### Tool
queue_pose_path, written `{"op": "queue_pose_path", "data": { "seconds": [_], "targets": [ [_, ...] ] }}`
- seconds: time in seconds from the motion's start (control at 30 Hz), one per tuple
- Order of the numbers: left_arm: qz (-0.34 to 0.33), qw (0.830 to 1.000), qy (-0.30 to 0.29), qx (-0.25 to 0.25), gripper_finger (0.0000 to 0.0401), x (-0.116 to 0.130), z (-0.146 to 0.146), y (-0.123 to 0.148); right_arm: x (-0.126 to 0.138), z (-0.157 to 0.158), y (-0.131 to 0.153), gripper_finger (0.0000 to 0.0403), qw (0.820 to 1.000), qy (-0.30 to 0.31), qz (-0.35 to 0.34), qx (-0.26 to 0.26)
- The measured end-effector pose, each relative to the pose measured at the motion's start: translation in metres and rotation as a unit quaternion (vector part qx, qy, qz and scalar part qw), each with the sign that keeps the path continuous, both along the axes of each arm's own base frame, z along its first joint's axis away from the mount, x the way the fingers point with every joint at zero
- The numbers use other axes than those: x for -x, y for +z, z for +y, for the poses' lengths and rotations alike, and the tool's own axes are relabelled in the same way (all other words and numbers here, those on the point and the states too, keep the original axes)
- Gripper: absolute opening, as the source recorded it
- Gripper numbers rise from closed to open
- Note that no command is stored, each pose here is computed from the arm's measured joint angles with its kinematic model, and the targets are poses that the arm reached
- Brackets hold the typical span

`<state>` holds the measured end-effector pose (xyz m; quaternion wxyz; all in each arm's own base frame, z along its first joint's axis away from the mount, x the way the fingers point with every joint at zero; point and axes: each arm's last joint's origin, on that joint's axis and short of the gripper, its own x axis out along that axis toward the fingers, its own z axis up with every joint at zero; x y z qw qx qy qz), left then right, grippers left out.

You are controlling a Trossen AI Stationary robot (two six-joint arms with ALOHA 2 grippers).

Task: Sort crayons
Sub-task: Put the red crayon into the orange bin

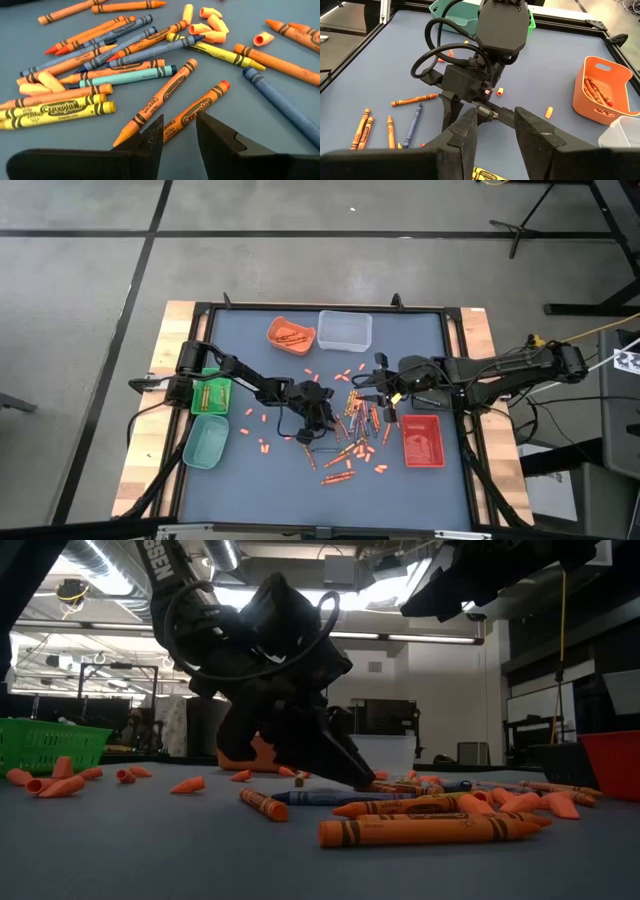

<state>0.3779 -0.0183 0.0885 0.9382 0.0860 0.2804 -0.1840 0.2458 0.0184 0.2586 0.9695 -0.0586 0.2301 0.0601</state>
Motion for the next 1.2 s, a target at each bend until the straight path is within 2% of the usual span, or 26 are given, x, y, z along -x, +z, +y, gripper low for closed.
{"op": "queue_pose_path", "data": {
  "seconds": [0.27,0.53,0.73,1.2],
  "targets": [
    [-0.009,1.000,-0.010,-0.014,0.0101,-0.0059,-0.0002,0.0045,0.0000,0.0000,0.0001,0.0129,1.000,0.000,0.000,0.000],
    [0.033,0.999,-0.009,-0.013,0.0101,-0.0017,0.0002,-0.0002,-0.0001,0.0000,0.0001,0.0129,1.000,0.000,-0.001,0.000],
    [0.068,0.997,0.018,0.025,0.0101,0.0007,0.0001,-0.0017,-0.0001,0.0001,0.0002,0.0129,1.000,0.000,-0.001,0.000],
    [0.025,0.999,0.019,0.027,0.0101,-0.0036,-0.0008,0.0016,-0.0001,0.0000,0.0002,0.0129,1.000,0.000,-0.001,0.000]
  ]
}}
